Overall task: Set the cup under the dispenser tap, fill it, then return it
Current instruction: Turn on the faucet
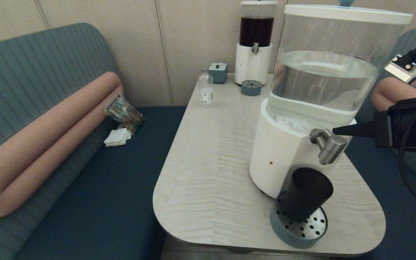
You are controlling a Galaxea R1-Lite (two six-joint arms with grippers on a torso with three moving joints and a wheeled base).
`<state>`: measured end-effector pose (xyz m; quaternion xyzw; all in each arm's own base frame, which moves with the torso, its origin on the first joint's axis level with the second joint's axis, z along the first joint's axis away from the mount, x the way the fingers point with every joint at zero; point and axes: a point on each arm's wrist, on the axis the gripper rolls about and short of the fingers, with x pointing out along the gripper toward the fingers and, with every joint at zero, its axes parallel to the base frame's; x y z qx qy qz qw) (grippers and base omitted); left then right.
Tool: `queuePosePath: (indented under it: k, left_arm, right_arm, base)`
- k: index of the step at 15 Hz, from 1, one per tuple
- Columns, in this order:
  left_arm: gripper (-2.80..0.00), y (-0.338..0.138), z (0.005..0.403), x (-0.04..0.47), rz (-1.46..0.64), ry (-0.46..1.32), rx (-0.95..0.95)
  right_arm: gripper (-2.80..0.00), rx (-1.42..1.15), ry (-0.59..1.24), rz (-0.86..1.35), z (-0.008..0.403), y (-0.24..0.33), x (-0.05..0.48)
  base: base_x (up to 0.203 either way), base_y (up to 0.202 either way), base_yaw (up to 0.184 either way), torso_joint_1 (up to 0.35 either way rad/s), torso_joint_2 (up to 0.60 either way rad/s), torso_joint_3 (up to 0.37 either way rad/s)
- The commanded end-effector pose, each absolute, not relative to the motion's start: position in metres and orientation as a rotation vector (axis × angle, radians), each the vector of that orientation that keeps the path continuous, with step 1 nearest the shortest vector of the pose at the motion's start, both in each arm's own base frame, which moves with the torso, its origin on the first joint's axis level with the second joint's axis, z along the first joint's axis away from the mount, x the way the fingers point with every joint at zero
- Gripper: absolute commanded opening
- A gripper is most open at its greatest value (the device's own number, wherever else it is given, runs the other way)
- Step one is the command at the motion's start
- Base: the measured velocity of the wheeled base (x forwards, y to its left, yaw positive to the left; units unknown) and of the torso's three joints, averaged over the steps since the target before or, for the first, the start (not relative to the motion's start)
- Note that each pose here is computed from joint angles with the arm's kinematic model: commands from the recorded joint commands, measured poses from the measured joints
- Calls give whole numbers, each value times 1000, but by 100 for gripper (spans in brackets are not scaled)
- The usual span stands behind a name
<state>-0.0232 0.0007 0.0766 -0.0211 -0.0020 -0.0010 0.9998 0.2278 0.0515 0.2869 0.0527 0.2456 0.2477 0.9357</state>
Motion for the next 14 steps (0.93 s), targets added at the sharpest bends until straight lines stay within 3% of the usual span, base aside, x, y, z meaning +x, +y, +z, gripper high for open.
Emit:
queuePosePath:
  k: [1, 14]
  left_arm:
    - [-280, 1, 76, -23, -1, -3, -43]
    - [-280, 1, 77, -23, -2, -4, -43]
  right_arm:
    - [-280, 108, 500, 509, 287, 52, 228]
    - [-280, 120, 516, 579, 282, 58, 232]
  base:
    - [0, 0, 0, 0, 0, 0]
    - [0, 0, 0, 0, 0, 0]
